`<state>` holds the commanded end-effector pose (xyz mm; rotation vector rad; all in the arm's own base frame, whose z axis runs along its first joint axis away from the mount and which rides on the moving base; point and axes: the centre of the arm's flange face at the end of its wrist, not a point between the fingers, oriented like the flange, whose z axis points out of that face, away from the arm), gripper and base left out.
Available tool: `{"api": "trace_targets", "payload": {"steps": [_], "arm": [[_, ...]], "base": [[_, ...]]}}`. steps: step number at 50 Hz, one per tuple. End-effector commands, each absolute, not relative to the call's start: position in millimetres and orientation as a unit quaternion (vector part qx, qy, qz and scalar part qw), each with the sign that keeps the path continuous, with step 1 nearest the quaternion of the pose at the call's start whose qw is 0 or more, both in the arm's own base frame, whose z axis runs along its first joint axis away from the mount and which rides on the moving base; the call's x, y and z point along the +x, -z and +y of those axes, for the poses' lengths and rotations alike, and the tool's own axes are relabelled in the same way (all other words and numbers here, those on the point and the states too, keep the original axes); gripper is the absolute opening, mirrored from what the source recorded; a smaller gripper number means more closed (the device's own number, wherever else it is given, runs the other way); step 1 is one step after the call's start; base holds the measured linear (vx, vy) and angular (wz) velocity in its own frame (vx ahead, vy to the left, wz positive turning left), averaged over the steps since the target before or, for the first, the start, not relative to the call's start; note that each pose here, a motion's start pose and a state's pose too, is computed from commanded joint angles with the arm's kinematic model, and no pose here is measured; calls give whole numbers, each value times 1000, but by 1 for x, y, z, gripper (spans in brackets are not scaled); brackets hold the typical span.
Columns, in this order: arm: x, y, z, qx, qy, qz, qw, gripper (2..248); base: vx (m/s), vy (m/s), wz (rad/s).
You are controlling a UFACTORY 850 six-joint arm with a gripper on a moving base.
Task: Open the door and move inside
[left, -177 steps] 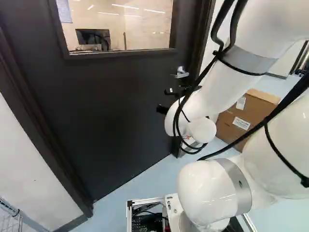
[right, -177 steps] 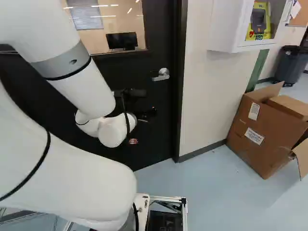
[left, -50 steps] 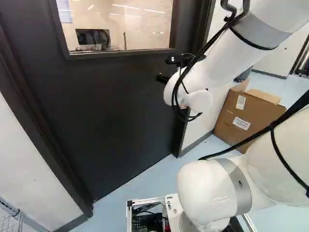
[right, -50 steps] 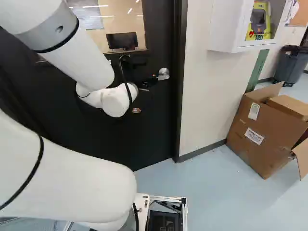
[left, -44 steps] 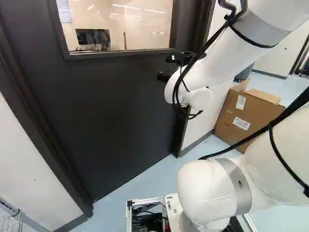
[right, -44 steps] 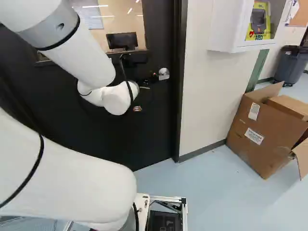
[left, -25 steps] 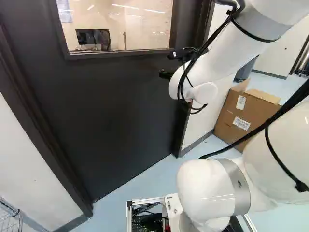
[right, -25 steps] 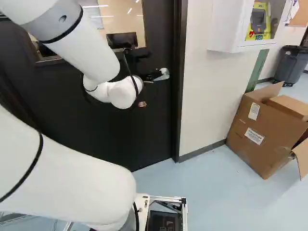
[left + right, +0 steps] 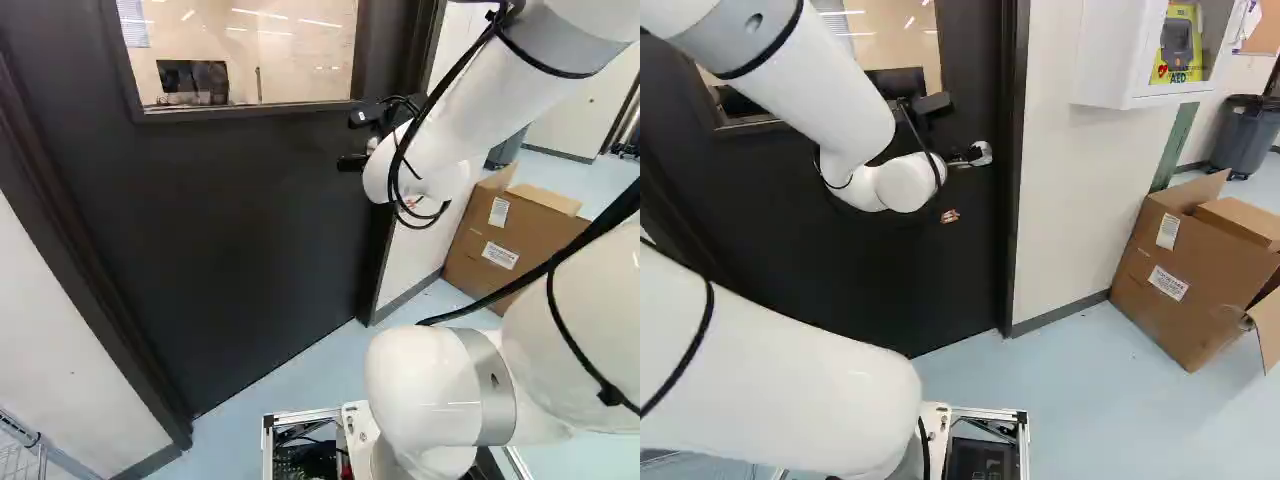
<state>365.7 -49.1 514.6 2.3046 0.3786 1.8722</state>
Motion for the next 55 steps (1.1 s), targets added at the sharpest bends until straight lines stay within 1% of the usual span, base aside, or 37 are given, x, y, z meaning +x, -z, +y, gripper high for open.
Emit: {"api": "trace_targets", "payload": {"steps": [16, 55], "arm": [[393, -531, -50, 755, -629, 169, 79, 247], [412, -503, -51, 777, -602, 172, 66, 247]], "base": [[0, 0, 0], [0, 0, 0]]}}
